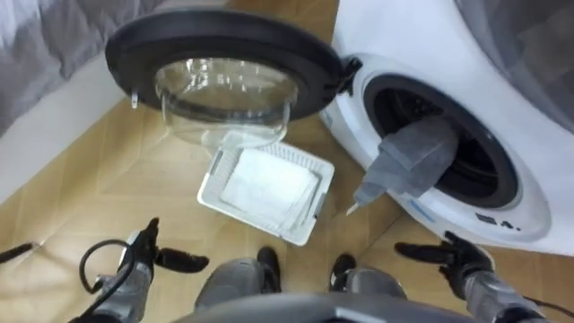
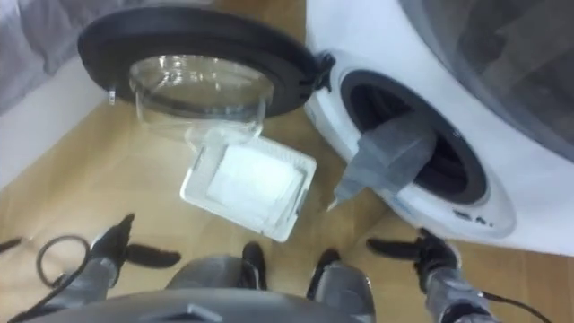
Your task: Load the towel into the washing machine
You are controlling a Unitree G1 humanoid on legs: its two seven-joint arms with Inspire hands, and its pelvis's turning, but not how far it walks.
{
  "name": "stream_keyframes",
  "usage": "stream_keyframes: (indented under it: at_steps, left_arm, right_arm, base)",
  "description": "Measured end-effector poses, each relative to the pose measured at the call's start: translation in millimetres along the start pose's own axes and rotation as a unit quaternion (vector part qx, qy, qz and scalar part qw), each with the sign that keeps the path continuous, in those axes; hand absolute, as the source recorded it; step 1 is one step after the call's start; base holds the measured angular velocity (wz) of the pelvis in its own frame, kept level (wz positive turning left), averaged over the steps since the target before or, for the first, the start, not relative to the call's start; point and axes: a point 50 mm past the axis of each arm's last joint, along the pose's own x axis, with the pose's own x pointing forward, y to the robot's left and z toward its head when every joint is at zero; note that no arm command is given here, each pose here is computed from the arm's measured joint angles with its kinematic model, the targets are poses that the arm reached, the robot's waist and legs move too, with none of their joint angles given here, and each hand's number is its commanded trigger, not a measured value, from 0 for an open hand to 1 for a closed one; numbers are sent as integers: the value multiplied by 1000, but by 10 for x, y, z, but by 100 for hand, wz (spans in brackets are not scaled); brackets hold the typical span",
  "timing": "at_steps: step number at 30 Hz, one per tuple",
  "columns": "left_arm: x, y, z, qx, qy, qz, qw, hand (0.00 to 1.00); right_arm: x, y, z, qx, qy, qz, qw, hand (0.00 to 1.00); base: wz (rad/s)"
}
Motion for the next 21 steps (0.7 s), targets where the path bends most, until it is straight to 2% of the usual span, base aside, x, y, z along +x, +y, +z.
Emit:
stream_keyframes:
  at_steps: [3, 7, 12, 21]
  left_arm:
    - [-32, 19, -113, -14, 14, 6, 1000, 0]
    - [-70, -41, -229, -26, 30, -1, 999, 0]
    - [-85, -118, -280, -39, 45, -14, 998, 0]
    - [-88, -92, -325, -73, 67, -7, 995, 0]
  right_arm:
    - [-14, 75, -117, -35, 15, 18, 999, 0]
    - [-31, 102, -200, -46, 25, 34, 998, 0]
    - [-41, 132, -251, -56, 34, 54, 996, 0]
    - [-47, 235, -358, -42, 62, 70, 995, 0]
  base:
    - [0]
    - [-4]
    - [-1]
    - [-1]
